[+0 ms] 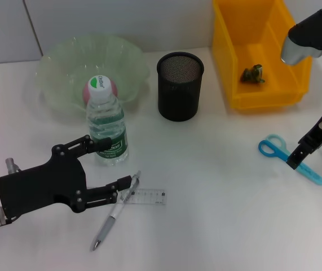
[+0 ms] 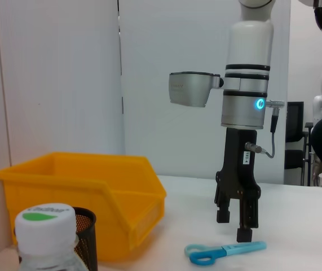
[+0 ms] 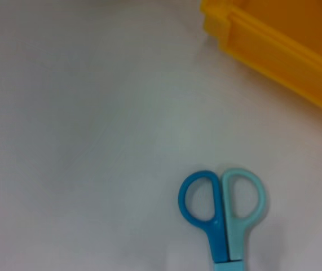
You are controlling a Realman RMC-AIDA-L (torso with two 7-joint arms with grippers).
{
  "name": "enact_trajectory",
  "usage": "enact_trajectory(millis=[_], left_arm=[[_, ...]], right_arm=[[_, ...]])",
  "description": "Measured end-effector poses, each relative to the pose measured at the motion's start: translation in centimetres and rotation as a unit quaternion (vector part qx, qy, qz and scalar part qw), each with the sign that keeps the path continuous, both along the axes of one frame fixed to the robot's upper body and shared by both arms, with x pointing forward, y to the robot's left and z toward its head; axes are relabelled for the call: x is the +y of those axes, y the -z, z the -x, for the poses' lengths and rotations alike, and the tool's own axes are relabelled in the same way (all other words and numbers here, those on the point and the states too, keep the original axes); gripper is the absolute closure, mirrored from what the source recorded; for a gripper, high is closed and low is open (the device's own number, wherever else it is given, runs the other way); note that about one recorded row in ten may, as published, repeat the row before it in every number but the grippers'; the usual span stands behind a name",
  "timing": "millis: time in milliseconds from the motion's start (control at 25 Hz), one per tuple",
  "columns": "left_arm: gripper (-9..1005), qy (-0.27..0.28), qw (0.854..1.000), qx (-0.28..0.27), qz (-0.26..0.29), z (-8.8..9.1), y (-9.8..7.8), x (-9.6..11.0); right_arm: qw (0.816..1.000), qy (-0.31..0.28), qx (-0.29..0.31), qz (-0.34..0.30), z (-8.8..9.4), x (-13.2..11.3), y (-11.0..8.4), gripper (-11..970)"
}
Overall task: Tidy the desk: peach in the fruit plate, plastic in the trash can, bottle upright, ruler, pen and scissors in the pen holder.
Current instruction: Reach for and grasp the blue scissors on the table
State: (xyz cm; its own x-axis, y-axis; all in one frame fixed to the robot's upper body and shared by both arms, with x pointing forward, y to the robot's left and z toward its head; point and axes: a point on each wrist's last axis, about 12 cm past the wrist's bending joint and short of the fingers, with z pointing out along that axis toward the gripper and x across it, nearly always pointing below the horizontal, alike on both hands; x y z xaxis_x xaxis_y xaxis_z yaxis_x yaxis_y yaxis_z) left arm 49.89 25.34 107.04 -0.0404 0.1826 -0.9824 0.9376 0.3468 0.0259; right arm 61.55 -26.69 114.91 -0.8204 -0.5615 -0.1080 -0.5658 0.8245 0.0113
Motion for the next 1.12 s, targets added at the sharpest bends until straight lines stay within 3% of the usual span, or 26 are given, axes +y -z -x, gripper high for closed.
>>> enact_trajectory(millis=[1120], left_arm=[[166, 0.026, 1.000, 0.005, -0.008, -0.09, -0.01, -0.79]], right_arm=[[1.000, -0.003, 0.002, 0.003, -0.13, 0.57, 0.89, 199]])
